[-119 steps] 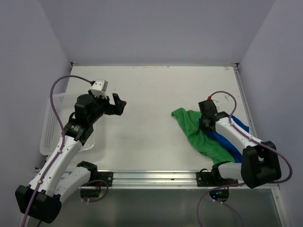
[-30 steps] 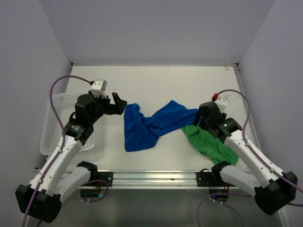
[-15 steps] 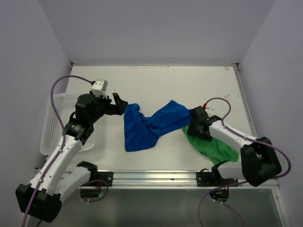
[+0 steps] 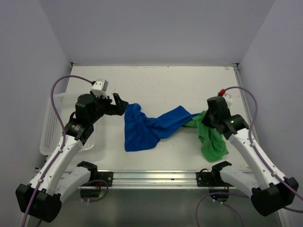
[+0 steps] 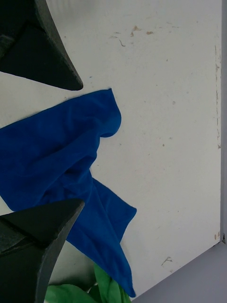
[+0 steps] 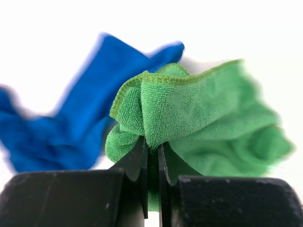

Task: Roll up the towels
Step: Move the towel to the center of the board

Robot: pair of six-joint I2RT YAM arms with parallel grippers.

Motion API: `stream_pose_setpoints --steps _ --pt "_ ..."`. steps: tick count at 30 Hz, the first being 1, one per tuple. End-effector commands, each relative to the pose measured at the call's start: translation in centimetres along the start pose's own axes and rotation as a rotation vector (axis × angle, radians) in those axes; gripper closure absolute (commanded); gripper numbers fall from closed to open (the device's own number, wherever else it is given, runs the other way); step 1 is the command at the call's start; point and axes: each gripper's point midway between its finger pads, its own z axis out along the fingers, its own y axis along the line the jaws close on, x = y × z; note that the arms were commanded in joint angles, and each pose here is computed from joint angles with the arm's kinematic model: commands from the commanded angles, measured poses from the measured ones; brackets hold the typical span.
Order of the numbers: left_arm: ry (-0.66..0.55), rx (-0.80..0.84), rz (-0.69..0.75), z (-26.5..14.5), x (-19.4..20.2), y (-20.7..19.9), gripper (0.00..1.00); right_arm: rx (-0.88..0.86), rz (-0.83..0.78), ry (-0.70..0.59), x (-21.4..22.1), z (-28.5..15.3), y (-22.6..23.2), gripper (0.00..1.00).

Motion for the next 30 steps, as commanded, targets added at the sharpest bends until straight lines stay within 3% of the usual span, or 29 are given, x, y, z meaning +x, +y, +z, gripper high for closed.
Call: stream_pose_setpoints --steps 1,7,13,20,27,30 --pt "-0.042 0.034 -0.002 -0.3 -1.2 -0.9 0.0 -0.016 -0.008 -0.143 -5.7 -6.0 0.2 1.0" --pt "-0.051 0.016 0.001 -0.4 -1.4 -0.6 0.0 -0.152 -0.017 -0.239 -10.9 -10.3 3.9 1.0" --pt "-0.045 0.012 0.002 -0.4 -1.3 -0.5 0.0 -0.106 0.037 -0.362 -16.7 -12.5 4.5 1.0" --pt "-0.038 0.01 0.001 -0.2 -1.1 -0.5 0.0 0.112 0.215 -0.469 -24.0 -9.7 -1.1 1.0" --pt "-0.028 -0.007 0.004 0.1 -0.8 0.0 0.0 0.15 0.35 -0.477 -28.9 -5.9 -4.9 1.0" --pt "-0.018 -0.001 0.004 0.3 -0.6 -0.1 0.0 0.174 0.36 -0.468 -30.2 -4.9 -6.2 0.26"
